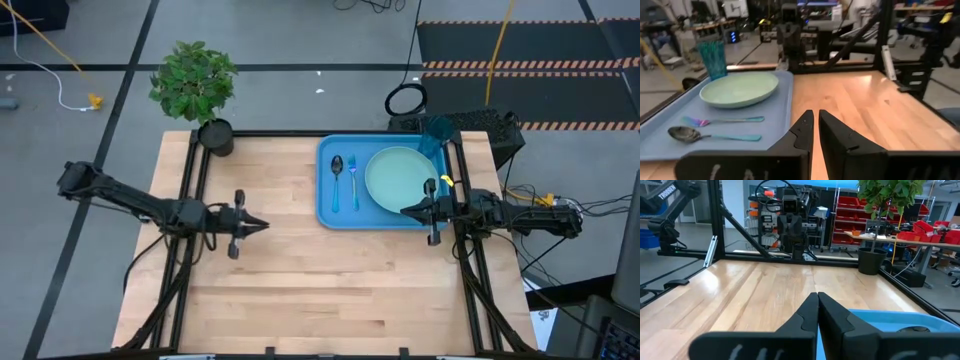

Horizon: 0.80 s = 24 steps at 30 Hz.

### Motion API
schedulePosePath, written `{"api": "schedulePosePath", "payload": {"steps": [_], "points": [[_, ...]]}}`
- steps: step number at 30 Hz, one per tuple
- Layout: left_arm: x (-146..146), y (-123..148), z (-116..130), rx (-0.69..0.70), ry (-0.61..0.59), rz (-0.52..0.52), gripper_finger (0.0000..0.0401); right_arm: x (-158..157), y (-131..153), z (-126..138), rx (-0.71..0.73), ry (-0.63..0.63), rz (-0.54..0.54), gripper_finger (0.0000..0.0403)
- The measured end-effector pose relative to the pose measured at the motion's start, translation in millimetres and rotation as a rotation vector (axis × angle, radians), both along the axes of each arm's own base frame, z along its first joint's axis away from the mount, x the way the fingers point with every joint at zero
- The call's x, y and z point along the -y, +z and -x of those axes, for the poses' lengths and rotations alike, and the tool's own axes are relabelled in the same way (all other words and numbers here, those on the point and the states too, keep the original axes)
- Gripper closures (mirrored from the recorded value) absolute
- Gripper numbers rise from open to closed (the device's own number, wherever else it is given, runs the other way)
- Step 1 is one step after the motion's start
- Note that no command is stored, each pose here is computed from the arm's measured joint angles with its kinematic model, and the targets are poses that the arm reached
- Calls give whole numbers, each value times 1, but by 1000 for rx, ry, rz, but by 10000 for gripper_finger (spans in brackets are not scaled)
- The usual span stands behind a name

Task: Pick and place plate/cup/fork/spoon on tray
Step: Return to Home Position

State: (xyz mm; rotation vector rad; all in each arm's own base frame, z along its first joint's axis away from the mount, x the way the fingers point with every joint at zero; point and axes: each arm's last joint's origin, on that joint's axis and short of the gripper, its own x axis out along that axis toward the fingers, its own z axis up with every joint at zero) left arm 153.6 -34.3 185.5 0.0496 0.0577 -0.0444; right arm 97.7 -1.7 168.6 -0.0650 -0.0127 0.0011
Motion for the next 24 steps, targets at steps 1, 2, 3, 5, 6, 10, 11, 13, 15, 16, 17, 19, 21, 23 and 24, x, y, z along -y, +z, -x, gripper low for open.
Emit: {"api": "schedulePosePath", "payload": {"steps": [1, 2, 3, 5, 6, 10, 11, 13, 15, 16, 17, 19, 21, 23, 24], "points": [[-1, -1, 3, 12, -12, -2, 371, 0, 0, 0, 0, 0, 0, 403], [-3, -1, 6, 26, -20, -1, 371, 0, 0, 0, 0, 0, 0, 403], [-4, -2, 8, 37, -28, 2, 371, 0, 0, 0, 0, 0, 0, 403], [-5, -5, 13, 52, -34, 3, 371, 0, 0, 0, 0, 0, 0, 403], [-6, -7, 15, 58, -32, 0, 371, 0, 0, 0, 0, 0, 0, 403], [-10, -15, 23, 76, -21, -15, 371, 0, 0, 0, 0, 0, 0, 403], [-10, -17, 24, 75, -19, -16, 371, 0, 0, 0, 0, 0, 0, 403], [-12, -17, 25, 70, -13, -16, 371, 0, 0, 0, 0, 0, 0, 403], [-13, -17, 26, 70, -6, -17, 371, 0, 0, 0, 0, 0, 0, 403], [-13, -17, 26, 70, -3, -17, 371, 0, 0, 0, 0, 0, 0, 403], [-14, -17, 27, 71, 1, -17, 371, 0, 0, 0, 0, 0, 0, 403], [-14, -15, 28, 82, 5, -19, 371, 0, 0, 0, 0, 0, 0, 403], [-15, -15, 29, 83, 7, -19, 371, 0, 0, 0, 0, 0, 0, 403], [-15, -15, 31, 87, 7, -19, 371, 0, 0, 0, 0, 0, 0, 403], [-15, -14, 32, 91, 5, -23, 371, 0, 0, 0, 0, 0, 0, 403]]}}
